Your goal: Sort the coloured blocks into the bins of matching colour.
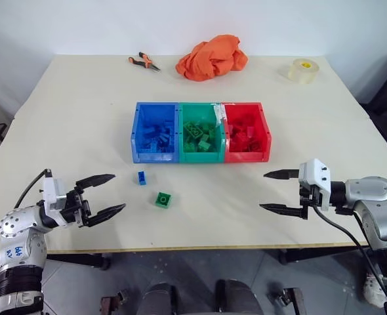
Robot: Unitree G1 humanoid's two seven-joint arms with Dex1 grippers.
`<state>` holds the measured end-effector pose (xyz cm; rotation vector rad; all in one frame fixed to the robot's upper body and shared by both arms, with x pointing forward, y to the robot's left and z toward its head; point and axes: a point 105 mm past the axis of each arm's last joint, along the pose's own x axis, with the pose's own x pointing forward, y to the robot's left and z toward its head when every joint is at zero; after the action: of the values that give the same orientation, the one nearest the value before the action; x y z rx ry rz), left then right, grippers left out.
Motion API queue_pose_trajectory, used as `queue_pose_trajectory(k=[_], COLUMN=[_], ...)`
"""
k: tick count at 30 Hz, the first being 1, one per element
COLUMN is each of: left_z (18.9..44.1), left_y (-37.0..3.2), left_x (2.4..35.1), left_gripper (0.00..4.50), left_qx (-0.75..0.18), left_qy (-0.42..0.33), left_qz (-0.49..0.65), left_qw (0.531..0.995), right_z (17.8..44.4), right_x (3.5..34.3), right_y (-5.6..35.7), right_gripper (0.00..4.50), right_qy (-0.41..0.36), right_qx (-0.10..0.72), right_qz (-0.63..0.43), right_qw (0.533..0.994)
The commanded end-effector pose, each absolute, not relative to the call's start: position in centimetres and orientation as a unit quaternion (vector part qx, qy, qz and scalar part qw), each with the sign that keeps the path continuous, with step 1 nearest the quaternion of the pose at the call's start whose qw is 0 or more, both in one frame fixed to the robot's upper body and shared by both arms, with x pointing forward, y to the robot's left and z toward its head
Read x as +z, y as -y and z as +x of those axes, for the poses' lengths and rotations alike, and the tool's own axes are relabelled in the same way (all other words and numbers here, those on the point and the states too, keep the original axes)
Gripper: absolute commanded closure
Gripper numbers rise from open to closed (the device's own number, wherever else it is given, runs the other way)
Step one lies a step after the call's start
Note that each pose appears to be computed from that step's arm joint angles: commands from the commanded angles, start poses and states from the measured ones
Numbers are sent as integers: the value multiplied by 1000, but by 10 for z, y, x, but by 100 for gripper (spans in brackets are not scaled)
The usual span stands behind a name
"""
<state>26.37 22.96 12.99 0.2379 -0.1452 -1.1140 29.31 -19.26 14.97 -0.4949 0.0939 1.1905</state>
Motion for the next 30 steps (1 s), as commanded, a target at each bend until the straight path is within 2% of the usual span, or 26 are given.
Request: queue_pose_trajectory(k=[1,4,8,12,21,30], left_z=[257,250,248,258,278,291], left_y=[-204,-179,-157,-137,-125,-114], left_x=[134,137,130,119,98,83], left_gripper=[0,0,0,0,0,0], left_qx=[-533,-520,-486,-446,-398,-419], left_qy=[40,29,-2,-19,-45,-67], left_qz=[142,143,154,161,180,202], left_qw=[833,841,860,880,898,883], right_z=[290,282,276,283,286,286], right_x=[166,181,177,180,187,193], right_y=[193,189,195,194,193,200], right_gripper=[4,4,4,4,4,4], right_qy=[-9,39,21,21,25,21], right_qx=[563,591,616,611,604,590], right_qz=[-240,-208,-206,-208,-216,-229], right_qw=[791,779,760,764,767,774])
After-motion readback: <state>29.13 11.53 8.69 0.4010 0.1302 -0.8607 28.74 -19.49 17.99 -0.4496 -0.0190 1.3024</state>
